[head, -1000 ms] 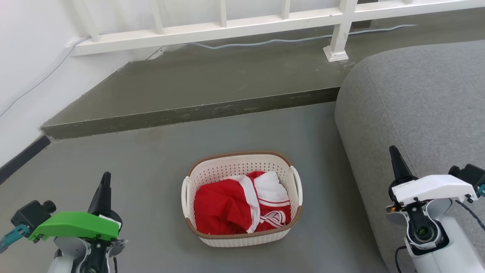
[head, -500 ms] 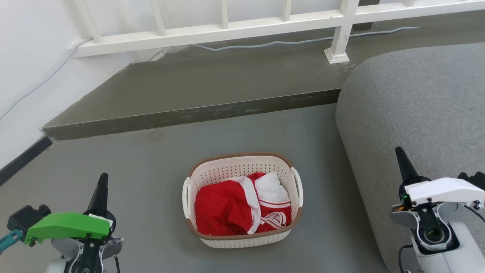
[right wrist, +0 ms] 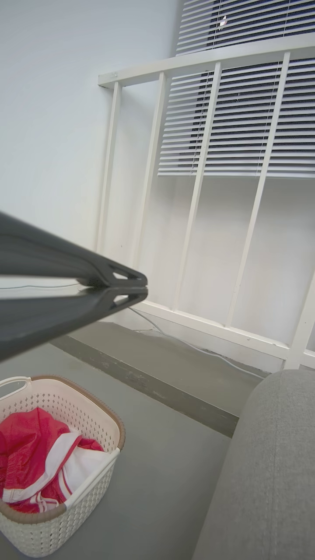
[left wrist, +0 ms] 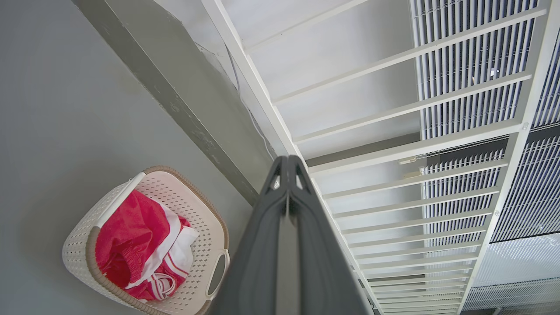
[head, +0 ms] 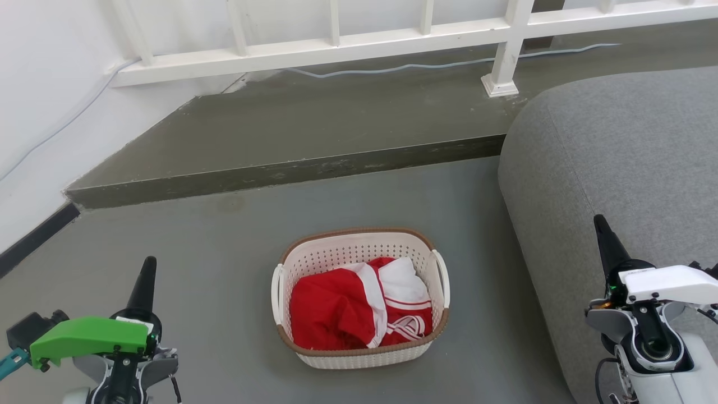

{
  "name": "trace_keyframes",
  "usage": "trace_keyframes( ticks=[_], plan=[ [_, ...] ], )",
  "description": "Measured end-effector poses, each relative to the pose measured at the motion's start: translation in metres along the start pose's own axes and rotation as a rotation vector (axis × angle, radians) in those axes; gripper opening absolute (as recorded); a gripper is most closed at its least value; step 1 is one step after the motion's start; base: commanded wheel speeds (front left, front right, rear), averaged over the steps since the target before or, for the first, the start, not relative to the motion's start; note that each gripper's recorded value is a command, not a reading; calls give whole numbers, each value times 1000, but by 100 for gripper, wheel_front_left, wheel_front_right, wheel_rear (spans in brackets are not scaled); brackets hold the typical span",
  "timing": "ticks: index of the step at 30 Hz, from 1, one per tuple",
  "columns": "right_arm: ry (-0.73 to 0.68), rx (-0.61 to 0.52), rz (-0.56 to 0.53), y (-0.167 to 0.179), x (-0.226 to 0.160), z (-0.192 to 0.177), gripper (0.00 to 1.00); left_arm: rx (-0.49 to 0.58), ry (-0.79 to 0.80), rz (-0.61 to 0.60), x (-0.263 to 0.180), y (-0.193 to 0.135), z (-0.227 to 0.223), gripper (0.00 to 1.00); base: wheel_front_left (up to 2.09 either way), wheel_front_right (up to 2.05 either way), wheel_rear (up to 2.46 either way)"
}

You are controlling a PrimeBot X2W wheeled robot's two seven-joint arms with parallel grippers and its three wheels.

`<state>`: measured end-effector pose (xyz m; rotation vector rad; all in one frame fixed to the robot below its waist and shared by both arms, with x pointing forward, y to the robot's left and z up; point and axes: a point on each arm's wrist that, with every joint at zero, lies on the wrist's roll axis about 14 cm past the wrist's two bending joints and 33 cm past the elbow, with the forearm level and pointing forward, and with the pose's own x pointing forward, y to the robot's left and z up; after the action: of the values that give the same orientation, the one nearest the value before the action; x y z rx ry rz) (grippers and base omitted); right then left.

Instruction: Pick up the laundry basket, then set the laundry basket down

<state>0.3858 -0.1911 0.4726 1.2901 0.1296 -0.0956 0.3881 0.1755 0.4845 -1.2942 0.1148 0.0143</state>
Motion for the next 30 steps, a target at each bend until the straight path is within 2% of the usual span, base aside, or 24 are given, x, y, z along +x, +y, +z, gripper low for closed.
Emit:
trace_keyframes(
  ticks=[24,30],
  plan=[
    [-35,280,64,6,-6,16,0,-265,-24,-34,-4,-3,11,0,0,0,0],
    [-38,292,68,7,-6,17,0,-282,-28,-36,-4,-3,11,0,0,0,0]
  ],
)
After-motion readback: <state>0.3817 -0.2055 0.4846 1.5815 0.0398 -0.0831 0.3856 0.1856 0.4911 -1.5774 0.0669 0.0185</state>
